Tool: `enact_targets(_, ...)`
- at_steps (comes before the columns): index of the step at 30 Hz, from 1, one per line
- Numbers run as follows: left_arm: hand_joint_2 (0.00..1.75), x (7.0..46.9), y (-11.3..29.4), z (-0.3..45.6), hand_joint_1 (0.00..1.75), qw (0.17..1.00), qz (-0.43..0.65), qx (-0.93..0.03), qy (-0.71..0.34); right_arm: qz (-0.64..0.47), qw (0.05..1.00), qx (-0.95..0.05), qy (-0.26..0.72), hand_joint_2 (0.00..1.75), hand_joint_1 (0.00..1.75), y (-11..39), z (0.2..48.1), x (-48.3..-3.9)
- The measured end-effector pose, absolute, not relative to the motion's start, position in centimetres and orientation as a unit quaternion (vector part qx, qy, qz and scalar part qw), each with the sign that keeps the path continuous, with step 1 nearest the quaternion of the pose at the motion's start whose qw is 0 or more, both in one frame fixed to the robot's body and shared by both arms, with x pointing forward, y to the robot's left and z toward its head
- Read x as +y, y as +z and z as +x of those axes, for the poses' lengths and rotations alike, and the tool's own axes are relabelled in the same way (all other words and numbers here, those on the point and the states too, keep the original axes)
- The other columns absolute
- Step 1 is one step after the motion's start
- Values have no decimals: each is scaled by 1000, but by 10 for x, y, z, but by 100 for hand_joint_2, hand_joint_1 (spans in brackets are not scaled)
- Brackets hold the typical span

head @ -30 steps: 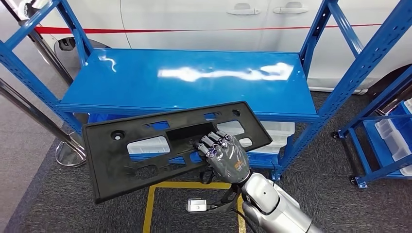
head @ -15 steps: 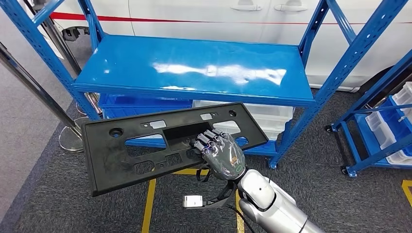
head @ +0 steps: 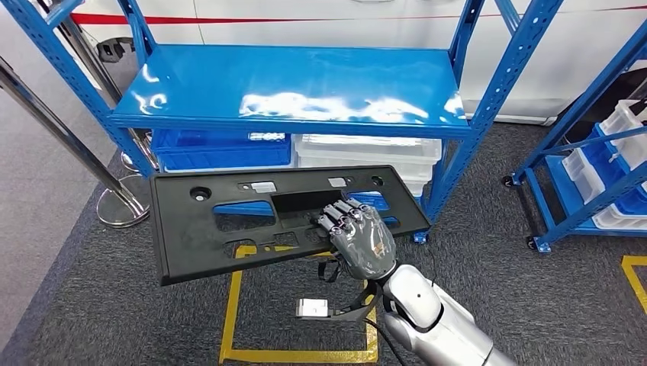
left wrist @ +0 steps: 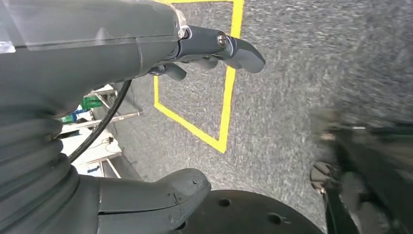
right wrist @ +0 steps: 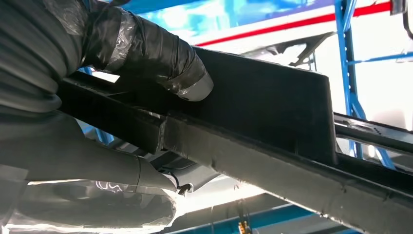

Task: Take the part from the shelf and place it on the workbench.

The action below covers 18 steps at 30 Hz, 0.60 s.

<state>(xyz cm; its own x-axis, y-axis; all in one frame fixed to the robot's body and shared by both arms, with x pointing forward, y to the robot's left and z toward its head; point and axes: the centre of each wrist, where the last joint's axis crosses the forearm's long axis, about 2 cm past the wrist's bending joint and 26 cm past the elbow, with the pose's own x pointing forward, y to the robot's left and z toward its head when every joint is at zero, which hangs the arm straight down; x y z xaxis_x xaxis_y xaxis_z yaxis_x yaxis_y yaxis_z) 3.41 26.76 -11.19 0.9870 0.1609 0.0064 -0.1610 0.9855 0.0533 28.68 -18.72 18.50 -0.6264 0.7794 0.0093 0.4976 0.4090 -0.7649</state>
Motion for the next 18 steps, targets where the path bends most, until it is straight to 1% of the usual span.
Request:
enact_targets(8,175,268,-112,37,0,996,20,-5,82,-389,183,-819,380,175,175,185,286,-185)
enact_targets(13,175,268,-112,36,0,998,-9,-25,65,-387,182,-819,382,175,175,183,286,-185)
enact_targets(18,175,269,-112,34,0,998,-10,-33,60,-384,189,-817,387,175,175,176,283,-185)
